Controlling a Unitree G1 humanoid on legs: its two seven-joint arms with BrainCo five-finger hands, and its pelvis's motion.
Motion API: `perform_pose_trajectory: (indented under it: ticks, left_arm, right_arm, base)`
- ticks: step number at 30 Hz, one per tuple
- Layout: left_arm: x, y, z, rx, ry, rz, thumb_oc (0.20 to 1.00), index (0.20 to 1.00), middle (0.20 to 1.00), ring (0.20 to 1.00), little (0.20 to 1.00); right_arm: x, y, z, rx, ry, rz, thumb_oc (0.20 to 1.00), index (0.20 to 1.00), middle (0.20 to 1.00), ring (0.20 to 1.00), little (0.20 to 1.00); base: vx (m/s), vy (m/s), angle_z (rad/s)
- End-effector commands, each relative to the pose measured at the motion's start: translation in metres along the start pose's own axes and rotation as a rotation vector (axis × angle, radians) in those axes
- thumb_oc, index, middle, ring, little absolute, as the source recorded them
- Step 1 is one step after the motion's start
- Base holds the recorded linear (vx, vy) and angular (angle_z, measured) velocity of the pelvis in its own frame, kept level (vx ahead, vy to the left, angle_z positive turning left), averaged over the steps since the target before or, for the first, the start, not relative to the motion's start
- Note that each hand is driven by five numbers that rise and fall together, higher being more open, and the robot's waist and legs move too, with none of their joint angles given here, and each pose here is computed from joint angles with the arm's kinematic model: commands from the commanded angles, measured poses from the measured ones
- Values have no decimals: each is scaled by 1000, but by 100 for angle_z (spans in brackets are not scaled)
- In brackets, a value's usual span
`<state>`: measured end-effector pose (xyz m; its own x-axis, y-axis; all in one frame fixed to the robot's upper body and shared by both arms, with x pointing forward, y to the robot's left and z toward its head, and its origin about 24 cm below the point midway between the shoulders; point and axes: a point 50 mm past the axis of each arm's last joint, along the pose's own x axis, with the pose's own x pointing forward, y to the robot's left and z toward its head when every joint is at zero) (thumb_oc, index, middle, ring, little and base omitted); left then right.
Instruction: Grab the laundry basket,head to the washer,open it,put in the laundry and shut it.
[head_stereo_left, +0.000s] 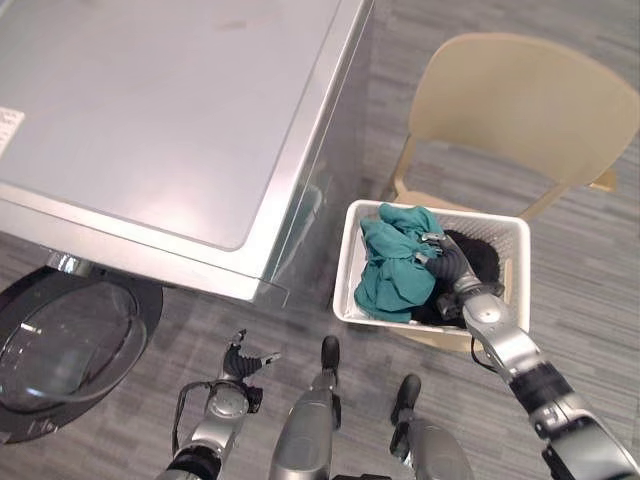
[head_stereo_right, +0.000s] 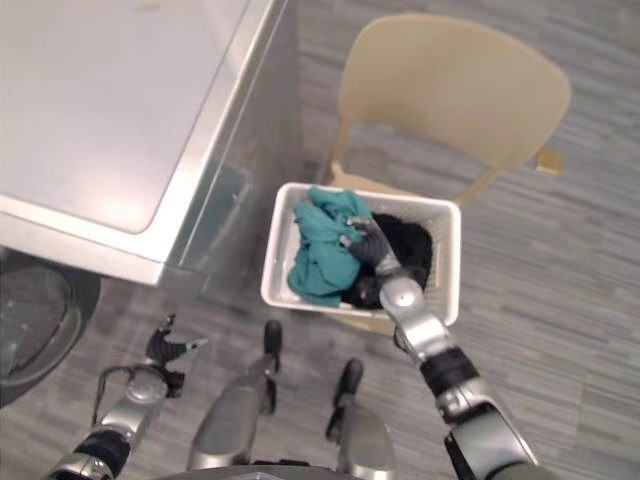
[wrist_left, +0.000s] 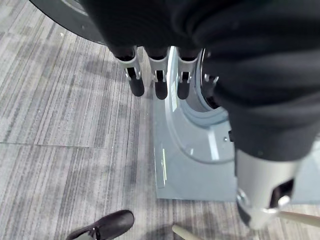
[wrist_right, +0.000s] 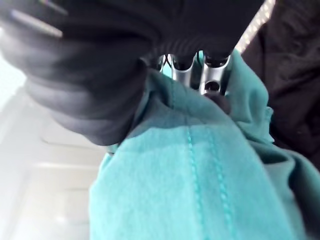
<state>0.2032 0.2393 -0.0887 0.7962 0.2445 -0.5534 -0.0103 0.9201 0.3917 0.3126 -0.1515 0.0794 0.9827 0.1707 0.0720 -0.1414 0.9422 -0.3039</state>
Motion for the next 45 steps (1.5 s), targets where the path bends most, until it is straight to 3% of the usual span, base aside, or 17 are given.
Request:
perform_pose_trajectory:
  ticks: [1,6,10,14,18,27,31,35,45]
  left_arm:
    - [-7,1,-17,-14,50,3,1000,1000,1000,1000,1000]
    - [-21,1,-25,-109,50,-10,1000,1000,1000,1000,1000]
    - [-31,2,-22,-156,4,-27,1000,1000,1000,1000,1000]
    - [-31,6,-2,-143,-92,-33,1000,1000,1000,1000,1000]
    - [-25,14,48,-142,-292,-27,1000,1000,1000,1000,1000]
    - [-36,10,96,-137,-506,-74,1000,1000,1000,1000,1000]
    - [-48,-1,128,-69,-666,-154,1000,1000,1000,1000,1000]
    - [-59,-28,172,147,-873,-244,1000,1000,1000,1000,1000]
    - [-66,-84,206,206,-979,-374,1000,1000,1000,1000,1000]
  right_arm:
    - [1,7,29,189,-172,47,200,200,200,200,200]
    - [-22,25,51,482,-291,149,200,200,200,200,200]
    - [-35,30,63,523,-345,212,200,200,200,200,200]
    - [-38,31,69,531,-381,227,200,200,200,200,200]
    - [-33,21,82,474,-450,183,200,200,200,200,200]
    - [-23,11,82,384,-443,131,200,200,200,200,200]
    - [-33,2,69,327,-399,102,200,200,200,200,200]
    - [-34,14,51,400,-318,115,200,200,200,200,200]
    - [-26,60,63,623,-309,245,200,200,200,200,200]
  base:
    - [68,3,-26]
    - [92,14,-12]
    - [74,19,-12]
    - [-76,-17,-17]
    - [-335,-189,24]
    - [-263,-299,70]
    - [-351,-115,108]
    - [-70,52,78]
    - [14,56,5]
